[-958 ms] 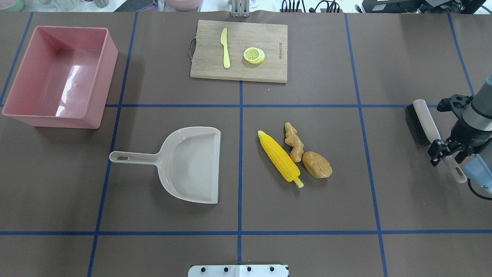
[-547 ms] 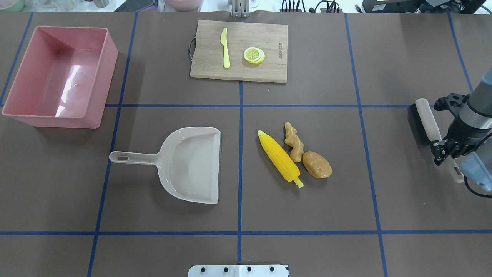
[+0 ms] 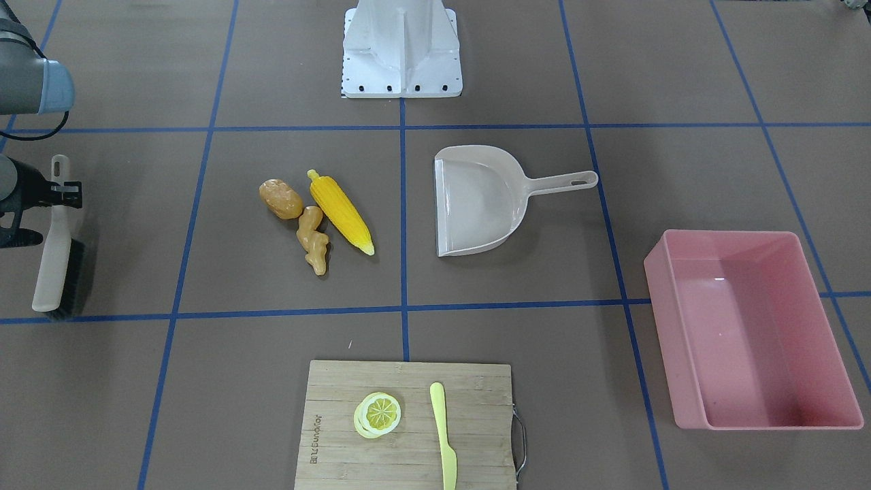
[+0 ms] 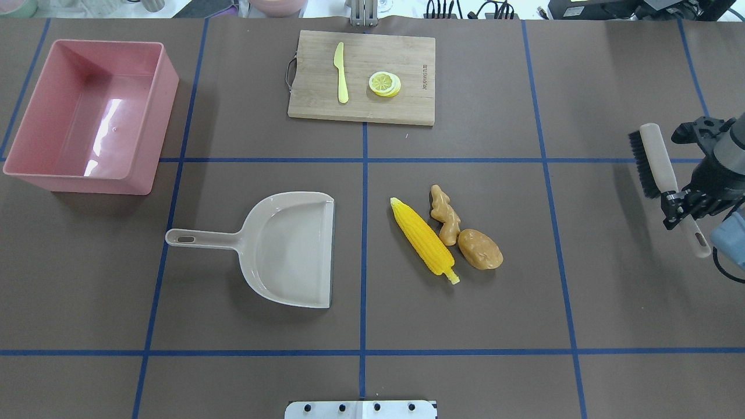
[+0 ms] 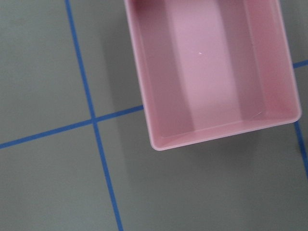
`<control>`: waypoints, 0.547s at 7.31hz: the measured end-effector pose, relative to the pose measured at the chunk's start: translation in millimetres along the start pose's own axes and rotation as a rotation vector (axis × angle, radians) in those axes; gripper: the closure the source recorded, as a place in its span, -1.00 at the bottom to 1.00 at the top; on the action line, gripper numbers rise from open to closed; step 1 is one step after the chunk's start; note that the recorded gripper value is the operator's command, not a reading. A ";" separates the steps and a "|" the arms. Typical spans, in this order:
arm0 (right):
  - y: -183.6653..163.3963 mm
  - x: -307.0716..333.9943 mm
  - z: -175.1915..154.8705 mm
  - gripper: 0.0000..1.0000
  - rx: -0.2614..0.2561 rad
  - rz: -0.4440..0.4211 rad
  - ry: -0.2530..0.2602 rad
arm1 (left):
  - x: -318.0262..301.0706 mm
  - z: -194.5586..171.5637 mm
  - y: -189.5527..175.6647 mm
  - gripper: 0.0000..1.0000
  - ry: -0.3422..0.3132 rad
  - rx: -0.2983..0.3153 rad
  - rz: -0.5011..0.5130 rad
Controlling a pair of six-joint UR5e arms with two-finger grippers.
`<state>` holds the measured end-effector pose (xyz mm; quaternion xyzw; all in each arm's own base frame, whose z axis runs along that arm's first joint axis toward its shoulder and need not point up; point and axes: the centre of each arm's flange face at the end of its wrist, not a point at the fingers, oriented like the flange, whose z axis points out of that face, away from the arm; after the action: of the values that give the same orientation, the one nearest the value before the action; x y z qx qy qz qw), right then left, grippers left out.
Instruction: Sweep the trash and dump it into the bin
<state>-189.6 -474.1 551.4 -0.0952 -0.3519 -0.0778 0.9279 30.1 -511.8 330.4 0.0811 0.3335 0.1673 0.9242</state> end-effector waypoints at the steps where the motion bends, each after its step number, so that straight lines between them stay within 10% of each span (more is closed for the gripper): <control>1: -4.3 -8.0 -13.1 1.00 0.026 -0.007 -0.008 | 25.6 -11.3 -12.4 -0.97 -0.005 0.020 0.052; 4: -5.1 -17.1 -33.6 1.00 0.070 0.058 -0.025 | 135.0 4.3 -18.4 -0.97 0.037 0.040 0.332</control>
<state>-181.8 -485.5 515.9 -0.0739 -0.3628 -0.0374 0.9282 134.9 -480.1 249.3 0.1501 0.3360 0.3127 0.8757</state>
